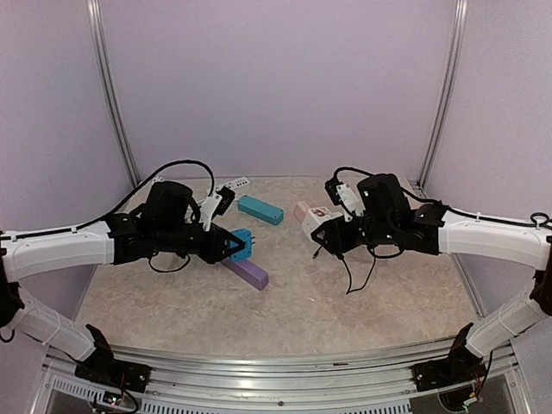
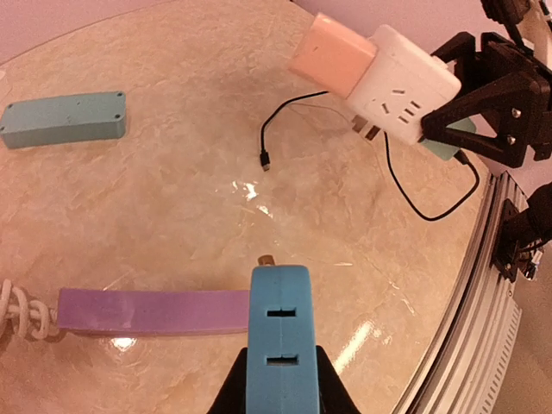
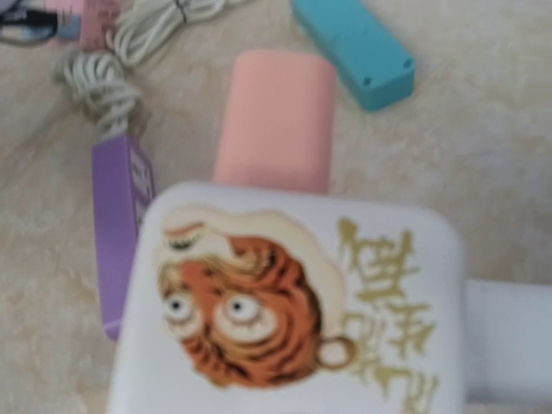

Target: Pull the plug off the socket

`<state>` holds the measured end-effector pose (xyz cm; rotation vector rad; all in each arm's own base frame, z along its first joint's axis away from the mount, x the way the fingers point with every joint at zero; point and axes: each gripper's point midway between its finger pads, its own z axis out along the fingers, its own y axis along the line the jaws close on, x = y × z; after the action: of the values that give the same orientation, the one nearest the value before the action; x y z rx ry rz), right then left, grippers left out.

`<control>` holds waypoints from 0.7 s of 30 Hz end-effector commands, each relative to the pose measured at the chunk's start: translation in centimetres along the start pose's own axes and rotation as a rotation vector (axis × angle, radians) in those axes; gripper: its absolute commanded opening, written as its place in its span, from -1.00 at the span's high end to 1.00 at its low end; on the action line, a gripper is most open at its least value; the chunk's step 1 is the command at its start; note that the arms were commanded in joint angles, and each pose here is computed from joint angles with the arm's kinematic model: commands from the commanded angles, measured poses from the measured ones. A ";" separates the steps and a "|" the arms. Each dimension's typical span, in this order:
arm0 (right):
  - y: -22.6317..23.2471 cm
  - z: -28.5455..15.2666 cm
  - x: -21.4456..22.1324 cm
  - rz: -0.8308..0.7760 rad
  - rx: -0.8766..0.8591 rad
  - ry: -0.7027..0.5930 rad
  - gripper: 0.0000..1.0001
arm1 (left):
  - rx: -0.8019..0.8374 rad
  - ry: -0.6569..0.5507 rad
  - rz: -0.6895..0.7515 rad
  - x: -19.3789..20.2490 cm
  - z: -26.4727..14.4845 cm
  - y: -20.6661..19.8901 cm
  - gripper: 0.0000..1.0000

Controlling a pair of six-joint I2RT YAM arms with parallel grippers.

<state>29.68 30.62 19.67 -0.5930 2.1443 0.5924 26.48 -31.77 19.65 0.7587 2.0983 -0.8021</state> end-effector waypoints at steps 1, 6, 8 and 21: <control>-0.2 -1.5 -3.3 0.011 0.008 -0.138 1.00 | -0.023 -0.072 -0.220 0.9 -2.7 3.1 1.00; -0.4 -1.5 -3.1 0.017 0.006 -0.140 1.00 | -0.017 -0.092 -0.433 4.0 -4.9 7.0 1.00; -0.3 -1.4 -3.1 0.017 0.004 -0.139 1.00 | -0.026 -0.072 -0.481 5.0 -5.4 8.0 1.00; -0.5 -1.3 -2.8 0.017 0.012 -0.132 1.00 | -0.195 0.062 -0.797 12.6 -6.1 13.5 1.00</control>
<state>29.96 30.16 19.96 -0.5651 2.1188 0.5851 28.11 -16.37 10.90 -0.0785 2.4170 -0.9294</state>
